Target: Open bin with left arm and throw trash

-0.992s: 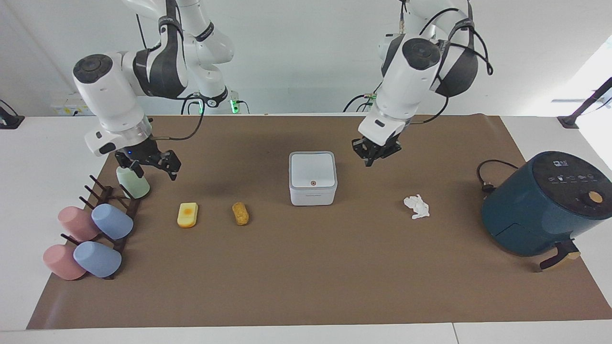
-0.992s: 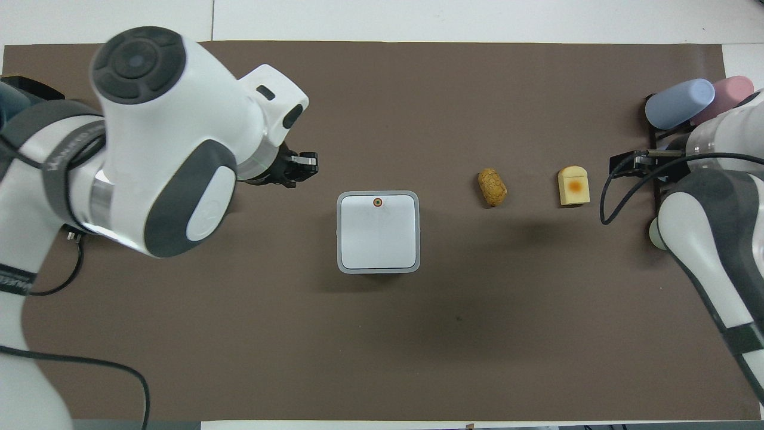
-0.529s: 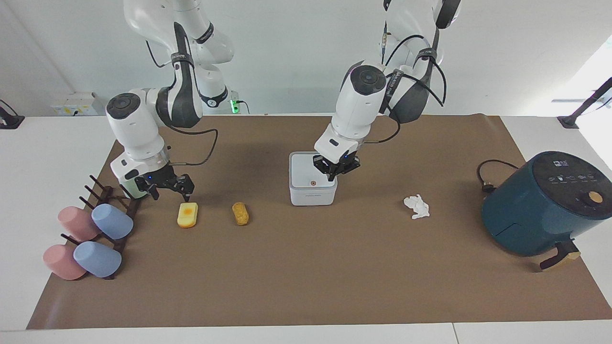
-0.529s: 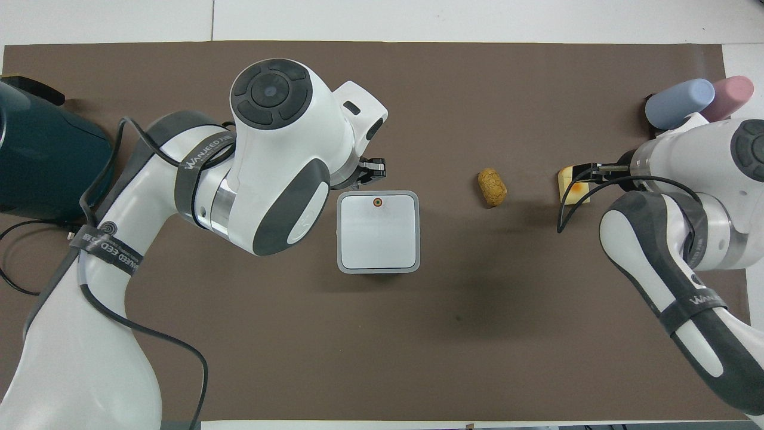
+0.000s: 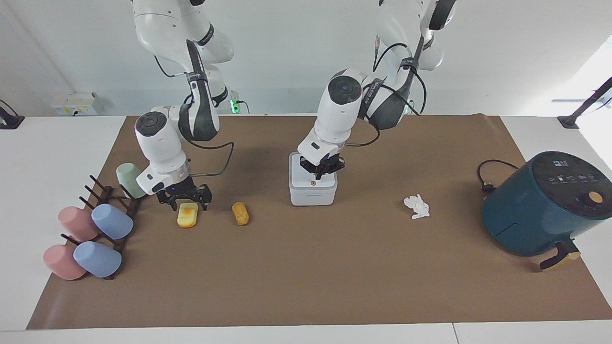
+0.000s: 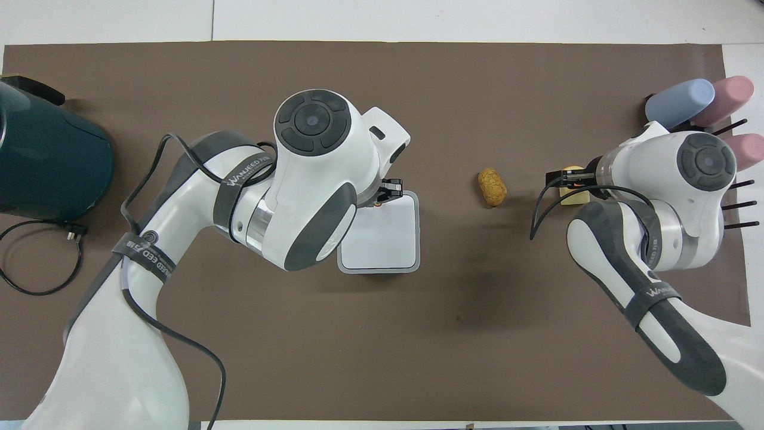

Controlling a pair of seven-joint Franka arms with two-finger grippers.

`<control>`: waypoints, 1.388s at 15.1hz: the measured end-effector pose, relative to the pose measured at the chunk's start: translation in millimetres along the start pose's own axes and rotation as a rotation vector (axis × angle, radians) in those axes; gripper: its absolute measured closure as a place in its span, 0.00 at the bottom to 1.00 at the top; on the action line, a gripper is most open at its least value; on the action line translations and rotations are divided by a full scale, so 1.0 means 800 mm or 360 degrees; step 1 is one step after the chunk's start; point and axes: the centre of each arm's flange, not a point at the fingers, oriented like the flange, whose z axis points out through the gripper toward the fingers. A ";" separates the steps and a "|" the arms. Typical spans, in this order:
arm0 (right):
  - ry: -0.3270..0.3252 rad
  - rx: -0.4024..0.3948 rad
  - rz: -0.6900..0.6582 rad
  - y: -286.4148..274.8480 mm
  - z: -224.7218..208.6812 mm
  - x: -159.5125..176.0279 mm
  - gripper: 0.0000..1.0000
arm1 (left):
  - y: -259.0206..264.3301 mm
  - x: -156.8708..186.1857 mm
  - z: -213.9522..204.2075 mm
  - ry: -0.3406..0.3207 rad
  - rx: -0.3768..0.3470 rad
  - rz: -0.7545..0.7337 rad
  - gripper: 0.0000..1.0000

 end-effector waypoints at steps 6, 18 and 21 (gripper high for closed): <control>0.0096 -0.0018 -0.0096 0.037 0.024 -0.020 0.00 | 0.009 -0.004 0.011 0.0014 -0.0010 -0.0021 0.99; 0.0235 -0.0007 -0.0176 0.001 0.011 -0.026 0.88 | 0.014 -0.008 0.025 0.0012 -0.0008 -0.0015 0.99; 0.0213 -0.0007 -0.0174 0.002 -0.041 -0.021 0.89 | 0.014 -0.009 0.027 0.0025 -0.0013 -0.0013 0.99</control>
